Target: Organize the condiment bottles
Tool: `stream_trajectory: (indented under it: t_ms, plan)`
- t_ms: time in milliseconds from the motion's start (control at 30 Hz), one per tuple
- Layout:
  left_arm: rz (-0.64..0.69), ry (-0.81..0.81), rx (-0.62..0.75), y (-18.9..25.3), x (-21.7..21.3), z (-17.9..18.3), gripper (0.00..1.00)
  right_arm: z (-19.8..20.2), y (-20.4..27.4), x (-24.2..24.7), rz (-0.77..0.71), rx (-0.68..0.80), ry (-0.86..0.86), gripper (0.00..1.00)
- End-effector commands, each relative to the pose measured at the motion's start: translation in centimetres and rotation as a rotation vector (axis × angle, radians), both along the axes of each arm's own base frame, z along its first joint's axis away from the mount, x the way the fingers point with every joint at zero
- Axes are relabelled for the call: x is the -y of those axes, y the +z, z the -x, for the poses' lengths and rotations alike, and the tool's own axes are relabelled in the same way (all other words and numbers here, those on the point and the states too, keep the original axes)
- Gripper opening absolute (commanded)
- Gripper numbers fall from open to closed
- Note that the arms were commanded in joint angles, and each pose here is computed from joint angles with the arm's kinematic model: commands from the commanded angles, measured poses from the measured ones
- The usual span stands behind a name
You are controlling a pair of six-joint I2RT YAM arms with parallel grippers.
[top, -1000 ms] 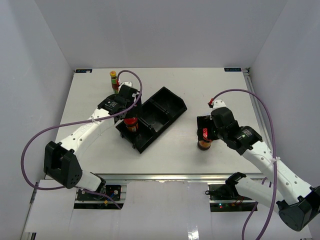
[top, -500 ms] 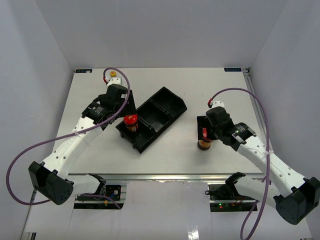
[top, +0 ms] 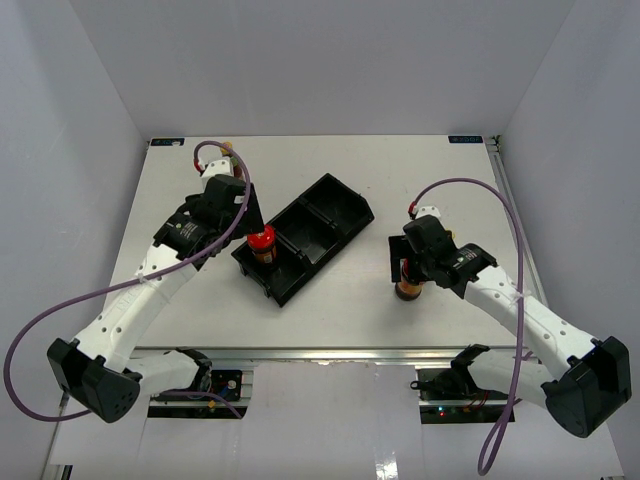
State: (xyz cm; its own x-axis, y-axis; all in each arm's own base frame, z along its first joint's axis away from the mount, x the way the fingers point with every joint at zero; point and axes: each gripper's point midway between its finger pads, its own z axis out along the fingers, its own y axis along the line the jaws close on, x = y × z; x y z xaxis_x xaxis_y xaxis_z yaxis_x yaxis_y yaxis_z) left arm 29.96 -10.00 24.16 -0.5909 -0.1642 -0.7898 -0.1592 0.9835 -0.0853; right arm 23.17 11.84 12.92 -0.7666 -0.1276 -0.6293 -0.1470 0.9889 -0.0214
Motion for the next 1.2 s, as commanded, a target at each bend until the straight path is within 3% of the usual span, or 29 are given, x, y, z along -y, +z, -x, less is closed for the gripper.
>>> stream_trajectory:
  t_ms: [0,233,400,467,533,867,1167]
  plan:
    - [0.016,0.05,0.072,1.9,-1.2,0.4,0.98,-0.6,-0.4,0.0,0.001,0.016,-0.028,0.91]
    - [0.017,0.061,0.097,3.1,-1.7,0.7,0.98,-0.5,-0.6,0.0,0.005,0.002,-0.037,0.81]
    - [0.009,0.068,0.096,3.1,-2.0,0.7,0.98,-0.8,-0.2,-0.1,0.007,0.005,-0.03,0.49]
    - [0.008,0.071,0.091,2.9,-2.1,0.7,0.98,-0.8,-0.1,-0.3,0.006,0.003,-0.022,0.23]
    - [0.013,0.05,0.09,3.0,-1.7,0.7,0.98,-0.9,0.3,-1.0,-0.012,0.003,0.011,0.08]
    - [0.039,-0.026,0.073,4.2,0.1,-1.1,0.98,-2.2,5.6,-7.0,-0.034,0.075,0.19,0.08]
    - [0.11,-0.024,0.027,3.5,-2.0,-2.0,0.98,-2.0,8.8,-13.0,-0.071,0.162,0.326,0.08]
